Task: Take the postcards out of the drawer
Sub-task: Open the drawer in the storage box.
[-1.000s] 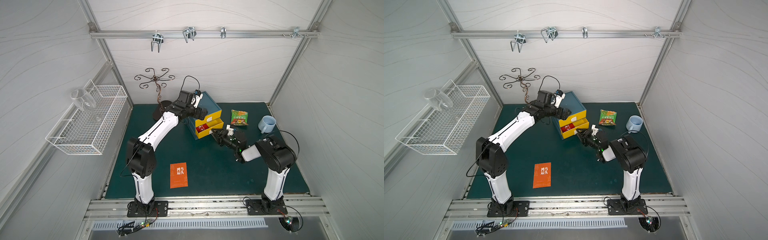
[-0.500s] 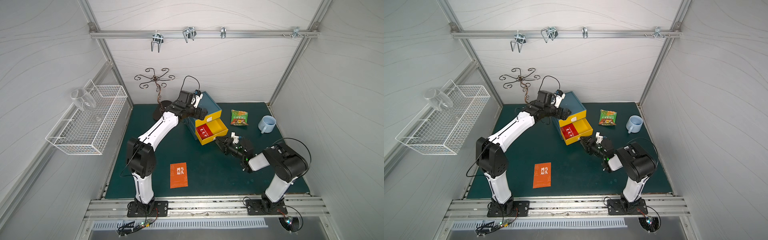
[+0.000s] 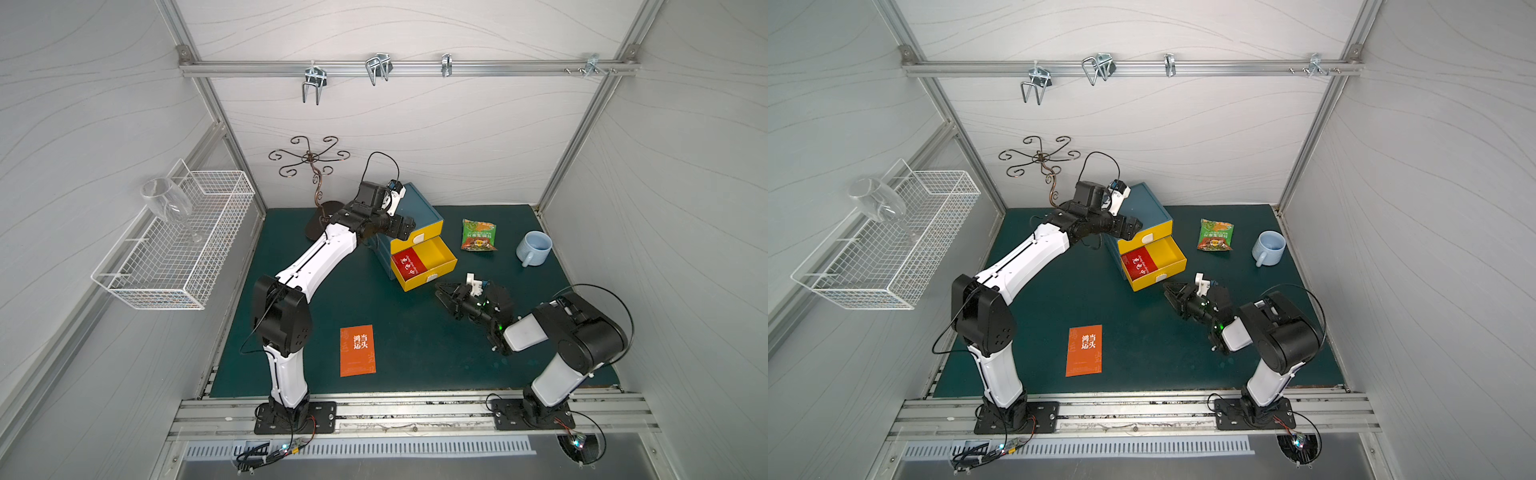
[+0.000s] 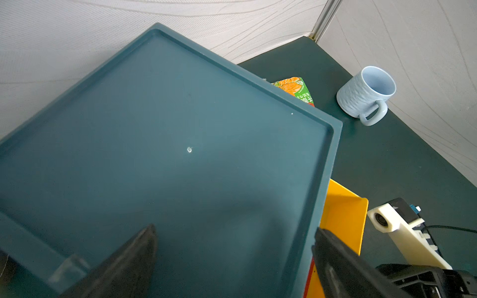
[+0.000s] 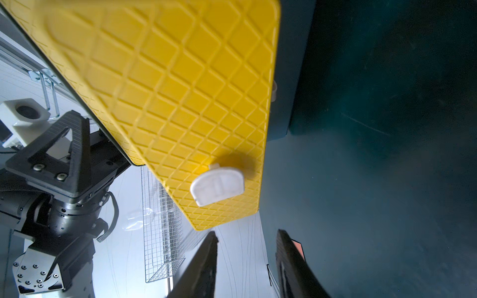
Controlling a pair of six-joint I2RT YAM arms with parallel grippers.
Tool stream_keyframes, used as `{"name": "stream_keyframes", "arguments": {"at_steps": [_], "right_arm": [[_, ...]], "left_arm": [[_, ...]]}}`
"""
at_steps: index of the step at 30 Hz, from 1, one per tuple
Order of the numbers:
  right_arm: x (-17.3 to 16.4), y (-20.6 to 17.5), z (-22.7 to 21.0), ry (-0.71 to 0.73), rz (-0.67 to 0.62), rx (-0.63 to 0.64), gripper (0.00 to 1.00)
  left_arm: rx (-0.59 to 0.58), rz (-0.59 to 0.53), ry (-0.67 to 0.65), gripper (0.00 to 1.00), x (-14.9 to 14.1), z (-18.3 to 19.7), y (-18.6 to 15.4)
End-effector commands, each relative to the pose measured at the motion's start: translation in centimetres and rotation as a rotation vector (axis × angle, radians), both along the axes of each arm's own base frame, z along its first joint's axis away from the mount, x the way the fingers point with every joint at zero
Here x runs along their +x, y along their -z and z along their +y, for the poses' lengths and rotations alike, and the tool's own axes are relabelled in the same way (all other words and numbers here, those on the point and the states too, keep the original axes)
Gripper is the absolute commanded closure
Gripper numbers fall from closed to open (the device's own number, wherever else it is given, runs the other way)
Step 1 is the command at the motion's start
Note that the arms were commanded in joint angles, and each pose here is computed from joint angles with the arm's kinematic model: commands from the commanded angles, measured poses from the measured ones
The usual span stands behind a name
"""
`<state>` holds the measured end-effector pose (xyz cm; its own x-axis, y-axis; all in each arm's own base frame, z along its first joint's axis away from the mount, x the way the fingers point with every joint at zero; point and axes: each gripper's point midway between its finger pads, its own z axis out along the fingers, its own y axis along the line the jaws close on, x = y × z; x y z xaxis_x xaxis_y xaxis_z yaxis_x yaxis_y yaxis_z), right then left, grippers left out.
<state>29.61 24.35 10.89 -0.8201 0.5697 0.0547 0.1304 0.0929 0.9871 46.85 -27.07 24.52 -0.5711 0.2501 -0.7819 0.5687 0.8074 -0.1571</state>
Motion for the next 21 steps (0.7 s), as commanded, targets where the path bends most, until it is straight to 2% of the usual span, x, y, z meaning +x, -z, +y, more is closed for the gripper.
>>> {"name": "stream_keyframes", "arguments": {"at_steps": [1, 4, 6, 18, 21], "right_arm": [[0.1, -0.6, 0.0, -0.009, -0.019, 0.005, 0.55], [0.8, -1.0, 0.3, -0.010, -0.035, 0.009, 0.47], [1.3, -1.3, 0.6, -0.010, -0.046, 0.010, 0.46], [3.2, -1.2, 1.2, 0.002, -0.070, 0.002, 0.45], [3.5, -1.4, 1.4, 0.003, -0.077, 0.003, 0.49]], "left_arm": [[0.032, 0.148, 0.018, 0.01, -2.5, 0.2, 3.2], [0.032, 0.144, 0.019, 0.01, -2.5, 0.1, 3.1], [0.031, 0.144, 0.018, 0.01, -2.4, 0.1, 3.1], [0.030, 0.157, 0.021, 0.01, -2.5, 0.0, 3.4], [0.031, 0.160, 0.021, 0.01, -2.5, 0.0, 3.6]]}}
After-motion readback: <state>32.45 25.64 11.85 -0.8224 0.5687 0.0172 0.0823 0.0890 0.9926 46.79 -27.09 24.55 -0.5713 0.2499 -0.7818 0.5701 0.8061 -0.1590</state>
